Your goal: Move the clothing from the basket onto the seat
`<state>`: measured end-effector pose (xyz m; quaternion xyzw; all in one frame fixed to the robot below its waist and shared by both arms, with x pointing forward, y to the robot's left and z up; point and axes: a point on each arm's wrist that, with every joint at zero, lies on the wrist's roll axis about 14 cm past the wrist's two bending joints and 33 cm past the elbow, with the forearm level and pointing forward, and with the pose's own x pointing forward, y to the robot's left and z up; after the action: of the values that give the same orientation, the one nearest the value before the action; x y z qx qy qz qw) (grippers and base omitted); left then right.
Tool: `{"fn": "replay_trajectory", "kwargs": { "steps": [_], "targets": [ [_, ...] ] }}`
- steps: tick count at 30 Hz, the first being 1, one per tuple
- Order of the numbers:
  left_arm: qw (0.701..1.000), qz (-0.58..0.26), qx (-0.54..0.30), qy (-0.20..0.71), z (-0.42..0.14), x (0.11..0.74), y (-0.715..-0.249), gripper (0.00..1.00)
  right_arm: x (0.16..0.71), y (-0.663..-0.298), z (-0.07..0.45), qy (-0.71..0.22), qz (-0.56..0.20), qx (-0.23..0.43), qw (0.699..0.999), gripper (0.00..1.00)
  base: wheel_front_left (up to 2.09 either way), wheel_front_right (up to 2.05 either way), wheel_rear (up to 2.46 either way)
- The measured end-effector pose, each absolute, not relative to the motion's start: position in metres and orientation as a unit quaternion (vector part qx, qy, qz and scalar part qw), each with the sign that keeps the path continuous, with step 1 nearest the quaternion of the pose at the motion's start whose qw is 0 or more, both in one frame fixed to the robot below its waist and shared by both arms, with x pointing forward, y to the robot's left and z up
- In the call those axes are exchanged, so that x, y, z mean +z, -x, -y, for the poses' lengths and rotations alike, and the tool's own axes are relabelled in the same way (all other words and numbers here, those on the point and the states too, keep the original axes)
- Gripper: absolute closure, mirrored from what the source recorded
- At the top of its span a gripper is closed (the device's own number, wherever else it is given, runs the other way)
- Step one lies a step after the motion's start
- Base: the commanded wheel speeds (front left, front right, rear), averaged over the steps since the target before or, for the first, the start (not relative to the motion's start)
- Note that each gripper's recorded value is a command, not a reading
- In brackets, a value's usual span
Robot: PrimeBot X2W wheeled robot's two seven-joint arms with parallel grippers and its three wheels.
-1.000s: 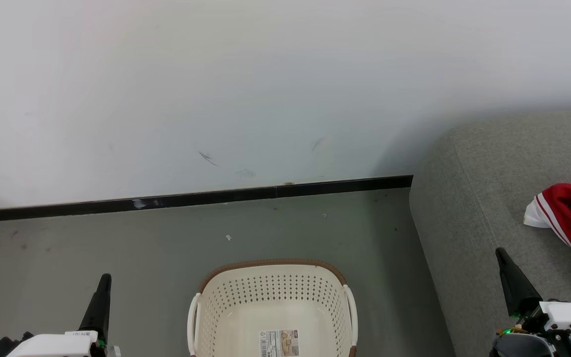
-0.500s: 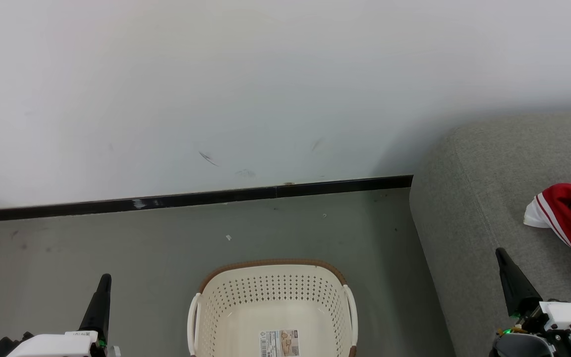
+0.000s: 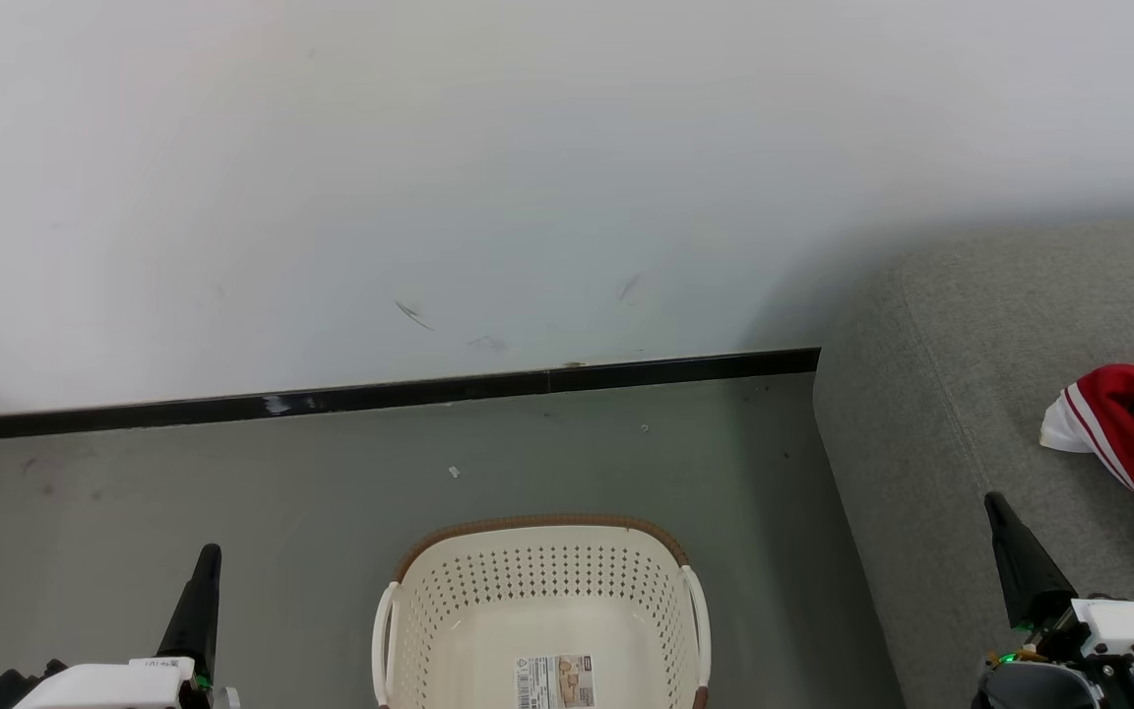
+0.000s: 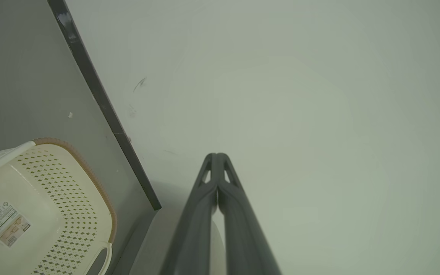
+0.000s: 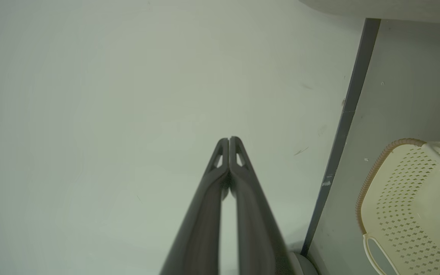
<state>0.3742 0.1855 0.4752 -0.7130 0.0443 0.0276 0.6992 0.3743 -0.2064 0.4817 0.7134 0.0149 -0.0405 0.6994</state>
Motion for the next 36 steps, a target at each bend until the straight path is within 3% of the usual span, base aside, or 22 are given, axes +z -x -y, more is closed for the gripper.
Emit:
{"fn": "replay_trajectory", "kwargs": {
  "steps": [36],
  "targets": [
    [0.697, -0.044, 0.027, 0.715, -0.1838, 0.4754, -0.3748, 1.0, 0.4813, -0.3742, 0.2058, -0.715, -0.015, -0.041, 0.698, 1.0, 0.0, 0.0, 0.0]
  ]
}}
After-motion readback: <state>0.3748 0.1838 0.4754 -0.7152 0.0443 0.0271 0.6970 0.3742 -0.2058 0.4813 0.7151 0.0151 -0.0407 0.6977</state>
